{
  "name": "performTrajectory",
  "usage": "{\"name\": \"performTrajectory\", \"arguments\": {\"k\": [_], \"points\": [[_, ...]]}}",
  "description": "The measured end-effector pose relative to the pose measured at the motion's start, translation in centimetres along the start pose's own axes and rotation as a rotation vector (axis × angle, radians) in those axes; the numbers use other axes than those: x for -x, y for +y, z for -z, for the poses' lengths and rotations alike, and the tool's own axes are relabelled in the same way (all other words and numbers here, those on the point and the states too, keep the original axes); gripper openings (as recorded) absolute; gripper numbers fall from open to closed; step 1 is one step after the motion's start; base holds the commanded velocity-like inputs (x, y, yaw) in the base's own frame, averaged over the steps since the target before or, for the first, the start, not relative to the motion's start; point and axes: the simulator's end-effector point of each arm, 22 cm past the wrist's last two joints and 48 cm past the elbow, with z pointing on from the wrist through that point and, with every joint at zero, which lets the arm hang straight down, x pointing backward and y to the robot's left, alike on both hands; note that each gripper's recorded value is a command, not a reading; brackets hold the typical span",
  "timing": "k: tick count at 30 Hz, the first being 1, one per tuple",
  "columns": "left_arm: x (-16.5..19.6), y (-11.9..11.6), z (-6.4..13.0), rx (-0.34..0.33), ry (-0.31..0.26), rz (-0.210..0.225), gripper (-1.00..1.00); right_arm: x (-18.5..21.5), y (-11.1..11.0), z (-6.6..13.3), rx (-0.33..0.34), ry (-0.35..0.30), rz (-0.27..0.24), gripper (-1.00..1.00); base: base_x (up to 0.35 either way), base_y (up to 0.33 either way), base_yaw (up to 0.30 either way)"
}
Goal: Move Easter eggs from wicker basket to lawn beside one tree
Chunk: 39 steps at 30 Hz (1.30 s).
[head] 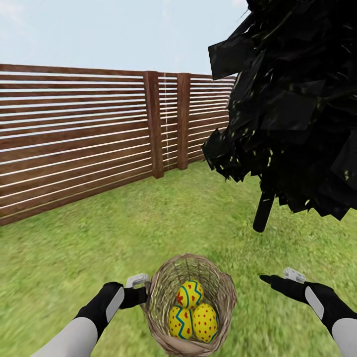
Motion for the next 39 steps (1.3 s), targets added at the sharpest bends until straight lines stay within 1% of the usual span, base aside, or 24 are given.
{"name": "performTrajectory", "arguments": {"k": [1, 2, 3, 4, 6, 7, 8, 9, 10, 11, 12, 14, 20, 28, 33, 35, 39], "points": [[0.1, -0.1, 0.2, -0.001, 0.0, 0.001, -1.0, -0.3, -0.8, 0.1, -0.037, 0.011, 0.025, 1.0, 0.0, 0.0, 0.0], [0.1, -0.2, 0.3, -0.001, 0.0, 0.002, -1.0, -0.7, -1.6, 0.3, -0.071, 0.026, 0.068, 1.0, 0.0, 0.0, 0.0], [0.2, -0.2, 0.5, -0.001, 0.0, 0.001, -1.0, -1.8, -2.4, 0.4, -0.1, 0.056, 0.105, 1.0, 0.0, 0.0, 0.0], [0.3, -0.2, 0.6, -0.001, 0.0, 0.002, -1.0, -3.4, -3.3, 0.5, -0.122, 0.094, 0.124, 1.0, 0.0, 0.0, 0.0], [0.4, -0.3, 1.0, 0.001, 0.0, 0.0, -1.0, -5.3, -4.8, 0.9, -0.144, 0.12, 0.131, 1.0, 0.0, 0.0, 0.0], [0.5, -0.4, 1.1, 0.001, 0.0, 0.0, -1.0, -5.7, -6.4, 1.4, -0.166, 0.119, 0.133, 1.0, 0.0, 0.0, 0.0], [0.4, -0.6, 1.2, -0.001, 0.002, 0.0, -1.0, -8.1, -9.0, 2.3, -0.208, 0.154, 0.123, 1.0, 0.0, 0.0, 0.0], [0.5, -0.7, 1.4, -0.003, 0.002, 0.002, -1.0, -9.9, -10.2, 2.8, -0.238, 0.189, 0.123, 1.0, 0.0, 0.0, 0.0], [0.6, -0.8, 1.6, -0.003, 0.0, 0.003, -1.0, -12.1, -11.0, 3.3, -0.261, 0.233, 0.141, 1.0, 0.0, 0.0, 0.0], [0.7, -0.8, 1.7, -0.003, 0.0, 0.002, -1.0, -15.9, -12.1, 4.1, -0.274, 0.279, 0.174, 1.0, 0.0, 0.0, 0.0], [0.7, -0.9, 1.9, -0.002, 0.001, 0.001, -1.0, -18.0, -12.8, 4.7, -0.278, 0.293, 0.19, 1.0, 0.0, 0.0, 0.0], [0.7, -1.0, 2.1, -0.002, 0.004, 0.002, -1.0, -19.0, -13.1, 5.3, -0.281, 0.298, 0.196, 1.0, 0.0, 0.0, 0.0], [0.8, -1.1, 3.0, 0.001, 0.012, 0.006, -1.0, -18.9, -12.9, 6.3, -0.284, 0.302, 0.195, 1.0, 0.0, 0.0, 0.0], [1.2, -1.2, 3.1, 0.002, 0.0, 0.002, -1.0, -19.0, -12.9, 6.3, -0.284, 0.304, 0.194, 1.0, -0.014, 0.0, 0.0], [1.1, -1.1, 3.0, 0.003, 0.004, 0.002, -1.0, -19.0, -12.9, 6.3, -0.284, 0.304, 0.193, 1.0, -0.312, 0.0, -0.034], [1.0, -1.1, 3.0, 0.005, 0.005, -0.002, -1.0, -19.0, -12.9, 6.3, -0.285, 0.304, 0.194, 1.0, -0.34, 0.0, -0.246], [1.0, -1.2, 3.0, 0.001, 0.005, 0.003, -1.0, -19.1, -13.0, 6.3, -0.285, 0.304, 0.193, 1.0, -0.319, 0.0, -0.28]]}}
